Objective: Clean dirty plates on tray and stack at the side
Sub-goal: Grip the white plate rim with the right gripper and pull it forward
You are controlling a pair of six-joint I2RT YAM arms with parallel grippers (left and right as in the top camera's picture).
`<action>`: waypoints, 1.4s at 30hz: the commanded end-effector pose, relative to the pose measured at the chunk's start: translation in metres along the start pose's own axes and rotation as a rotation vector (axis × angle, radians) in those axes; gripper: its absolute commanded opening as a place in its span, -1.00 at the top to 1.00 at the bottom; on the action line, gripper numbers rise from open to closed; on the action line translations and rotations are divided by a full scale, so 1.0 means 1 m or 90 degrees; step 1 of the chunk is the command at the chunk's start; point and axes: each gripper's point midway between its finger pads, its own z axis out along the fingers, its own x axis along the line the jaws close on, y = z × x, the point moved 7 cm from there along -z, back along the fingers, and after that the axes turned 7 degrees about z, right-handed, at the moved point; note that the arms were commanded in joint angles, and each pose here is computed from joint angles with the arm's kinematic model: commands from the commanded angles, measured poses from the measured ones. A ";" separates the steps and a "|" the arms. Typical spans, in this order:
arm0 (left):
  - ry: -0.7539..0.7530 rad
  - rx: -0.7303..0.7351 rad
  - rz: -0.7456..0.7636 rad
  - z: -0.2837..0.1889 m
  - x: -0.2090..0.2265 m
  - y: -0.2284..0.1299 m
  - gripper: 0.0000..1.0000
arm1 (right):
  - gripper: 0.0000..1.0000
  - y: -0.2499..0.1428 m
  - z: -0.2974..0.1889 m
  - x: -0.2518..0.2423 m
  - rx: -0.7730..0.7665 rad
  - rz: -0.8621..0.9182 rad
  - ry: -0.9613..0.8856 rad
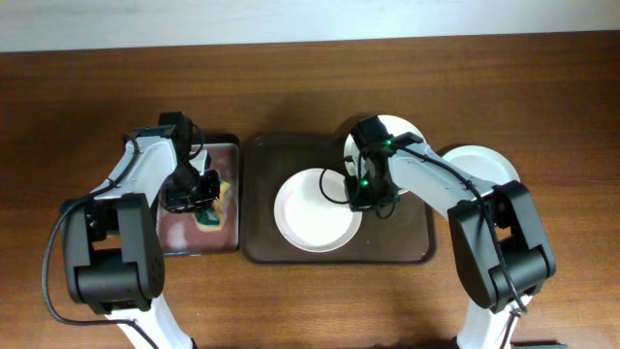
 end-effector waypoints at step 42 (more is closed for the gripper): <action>-0.010 -0.011 0.005 -0.004 -0.002 0.000 0.78 | 0.93 -0.063 -0.201 0.112 -0.668 -0.246 -0.592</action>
